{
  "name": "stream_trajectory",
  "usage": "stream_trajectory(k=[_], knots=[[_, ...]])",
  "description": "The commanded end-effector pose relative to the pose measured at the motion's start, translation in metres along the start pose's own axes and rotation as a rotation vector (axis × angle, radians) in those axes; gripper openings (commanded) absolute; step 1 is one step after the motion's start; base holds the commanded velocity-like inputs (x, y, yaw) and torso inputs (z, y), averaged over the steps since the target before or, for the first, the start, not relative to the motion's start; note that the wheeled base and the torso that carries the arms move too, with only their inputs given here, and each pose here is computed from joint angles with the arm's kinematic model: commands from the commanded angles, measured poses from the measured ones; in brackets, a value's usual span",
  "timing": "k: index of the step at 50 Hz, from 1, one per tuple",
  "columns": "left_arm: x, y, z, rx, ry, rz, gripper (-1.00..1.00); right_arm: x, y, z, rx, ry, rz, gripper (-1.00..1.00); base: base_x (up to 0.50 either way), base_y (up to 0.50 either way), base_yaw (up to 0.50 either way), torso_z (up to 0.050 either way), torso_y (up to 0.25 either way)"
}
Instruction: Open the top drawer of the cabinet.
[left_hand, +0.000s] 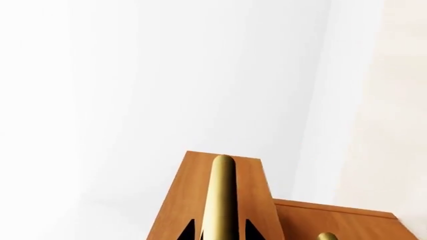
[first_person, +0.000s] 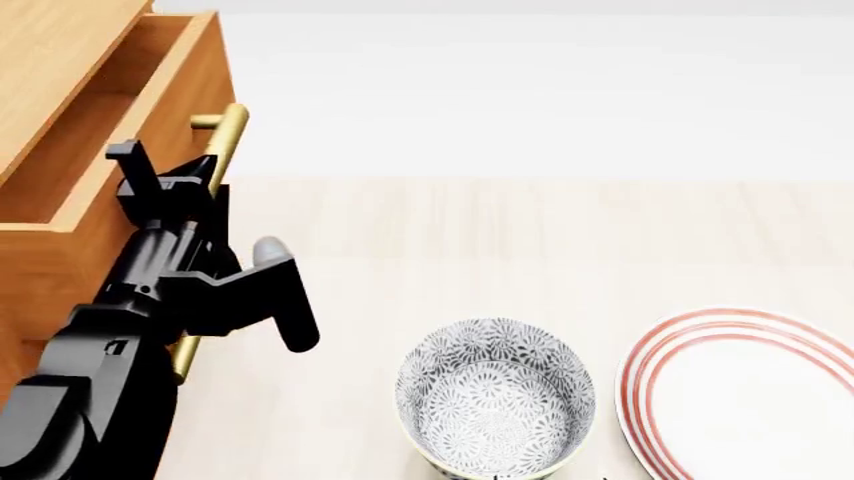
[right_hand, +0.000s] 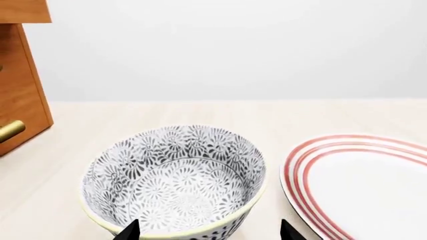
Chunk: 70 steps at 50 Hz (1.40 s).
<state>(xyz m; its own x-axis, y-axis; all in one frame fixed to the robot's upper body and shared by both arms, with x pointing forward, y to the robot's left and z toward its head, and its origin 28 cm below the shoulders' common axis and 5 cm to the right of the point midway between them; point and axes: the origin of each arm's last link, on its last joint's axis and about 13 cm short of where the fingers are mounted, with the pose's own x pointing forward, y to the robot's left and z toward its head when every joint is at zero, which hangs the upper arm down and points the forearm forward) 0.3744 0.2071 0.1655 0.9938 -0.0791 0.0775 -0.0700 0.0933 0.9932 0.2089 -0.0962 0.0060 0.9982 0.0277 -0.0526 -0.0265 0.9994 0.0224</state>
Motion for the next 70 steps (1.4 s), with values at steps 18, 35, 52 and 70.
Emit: stream_trajectory(k=[18,35,52,70], knots=[[-0.002,0.013,0.057,-0.04,-0.197,0.018,-1.0,0.003,0.0,0.003,0.013,-0.009,-0.002,1.0,-0.01,0.0,0.0,0.0,0.003],[-0.005,0.017,0.059,-0.078,-0.19,0.033,1.0,0.002,0.0,0.002,0.013,0.002,0.001,1.0,0.0,0.0,0.0,0.0,0.002],[-0.037,0.031,0.096,-0.387,-0.367,0.003,1.0,0.001,0.0,0.001,0.012,0.002,0.007,1.0,0.0,0.0,0.0,0.0,0.0],[-0.056,0.086,0.1,-0.775,-0.316,0.131,1.0,0.001,0.001,0.0,0.009,0.006,0.01,1.0,0.0,0.0,0.0,0.0,0.0]])
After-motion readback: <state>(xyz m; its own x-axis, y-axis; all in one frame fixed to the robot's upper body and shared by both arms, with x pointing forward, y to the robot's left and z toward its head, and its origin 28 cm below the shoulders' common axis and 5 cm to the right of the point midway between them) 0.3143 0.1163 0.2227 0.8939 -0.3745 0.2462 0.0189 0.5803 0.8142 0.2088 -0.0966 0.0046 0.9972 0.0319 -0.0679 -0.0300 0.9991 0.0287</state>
